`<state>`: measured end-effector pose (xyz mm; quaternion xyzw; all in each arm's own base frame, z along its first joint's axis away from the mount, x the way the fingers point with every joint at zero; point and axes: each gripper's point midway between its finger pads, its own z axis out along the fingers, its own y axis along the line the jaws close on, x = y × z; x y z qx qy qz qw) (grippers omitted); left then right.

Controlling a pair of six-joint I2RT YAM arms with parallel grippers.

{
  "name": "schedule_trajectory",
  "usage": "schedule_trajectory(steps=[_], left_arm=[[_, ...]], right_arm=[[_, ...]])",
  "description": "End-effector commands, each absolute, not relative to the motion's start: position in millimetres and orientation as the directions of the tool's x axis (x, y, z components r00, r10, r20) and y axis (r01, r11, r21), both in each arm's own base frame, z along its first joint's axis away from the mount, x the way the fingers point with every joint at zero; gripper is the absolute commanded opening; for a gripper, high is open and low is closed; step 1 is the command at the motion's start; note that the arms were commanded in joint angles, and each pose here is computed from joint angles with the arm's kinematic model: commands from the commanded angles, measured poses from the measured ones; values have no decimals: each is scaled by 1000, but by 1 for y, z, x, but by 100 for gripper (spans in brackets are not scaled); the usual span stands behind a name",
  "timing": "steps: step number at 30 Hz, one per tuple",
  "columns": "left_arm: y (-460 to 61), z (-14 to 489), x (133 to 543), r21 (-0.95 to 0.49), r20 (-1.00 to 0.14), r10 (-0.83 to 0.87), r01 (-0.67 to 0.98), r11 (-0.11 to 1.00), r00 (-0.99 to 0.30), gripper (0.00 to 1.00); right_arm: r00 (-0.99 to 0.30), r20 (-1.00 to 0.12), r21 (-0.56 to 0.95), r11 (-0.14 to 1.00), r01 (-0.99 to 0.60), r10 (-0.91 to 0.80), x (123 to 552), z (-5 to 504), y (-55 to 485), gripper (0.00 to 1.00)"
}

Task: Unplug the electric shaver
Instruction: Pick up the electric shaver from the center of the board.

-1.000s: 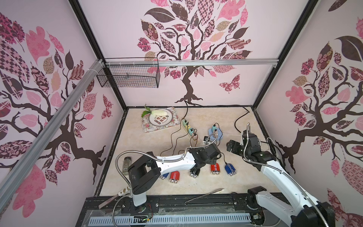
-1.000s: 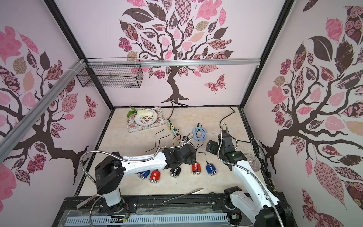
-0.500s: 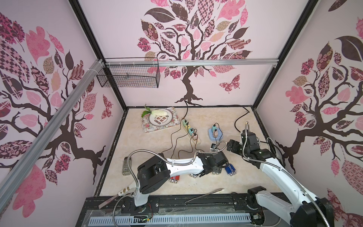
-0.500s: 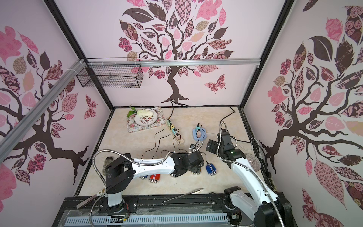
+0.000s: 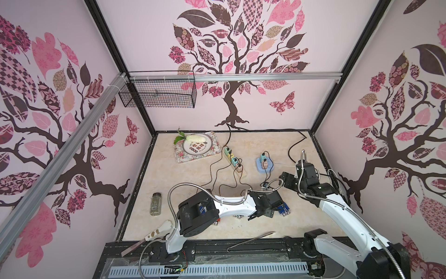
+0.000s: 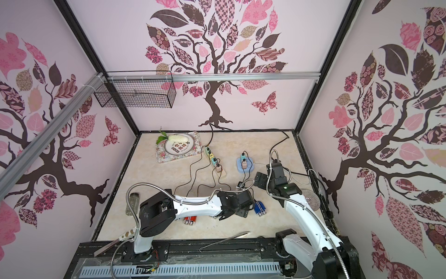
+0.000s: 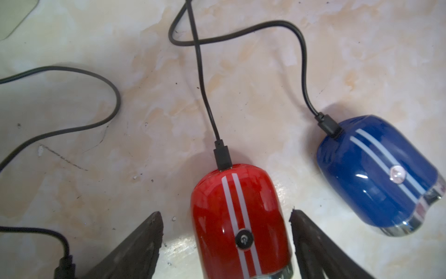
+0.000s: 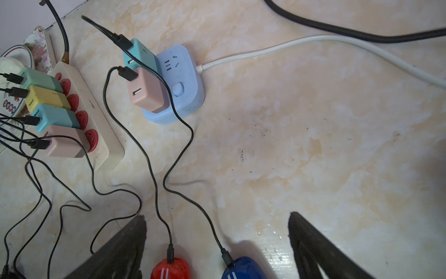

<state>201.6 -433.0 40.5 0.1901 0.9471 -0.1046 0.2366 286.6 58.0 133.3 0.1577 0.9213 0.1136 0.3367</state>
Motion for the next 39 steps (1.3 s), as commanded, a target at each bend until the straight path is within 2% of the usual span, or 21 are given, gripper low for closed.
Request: schedule_trajectory(steps=[1, 12, 18, 25, 39], left_arm=[[-444, 49, 204, -115, -503, 319, 428, 896, -803, 85], [-416, 46, 210, 89, -486, 415, 429, 899, -769, 82], [-405, 49, 211, 154, -488, 454, 439, 885, -745, 81], [-411, 54, 212, 148, -504, 475, 469, 871, -722, 79], [-416, 38, 208, 115, -479, 442, 445, 888, -758, 74]], right_arm=[[-703, -610, 335, 923, 189, 366, 291, 153, 62, 94], [-705, -610, 346, 922, 175, 362, 291, 153, 66, 94], [-705, -607, 356, 919, 171, 366, 291, 152, 67, 92], [-704, -606, 367, 915, 166, 371, 289, 150, 70, 86], [-729, -592, 361, 922, 141, 343, 289, 143, 77, 82]])
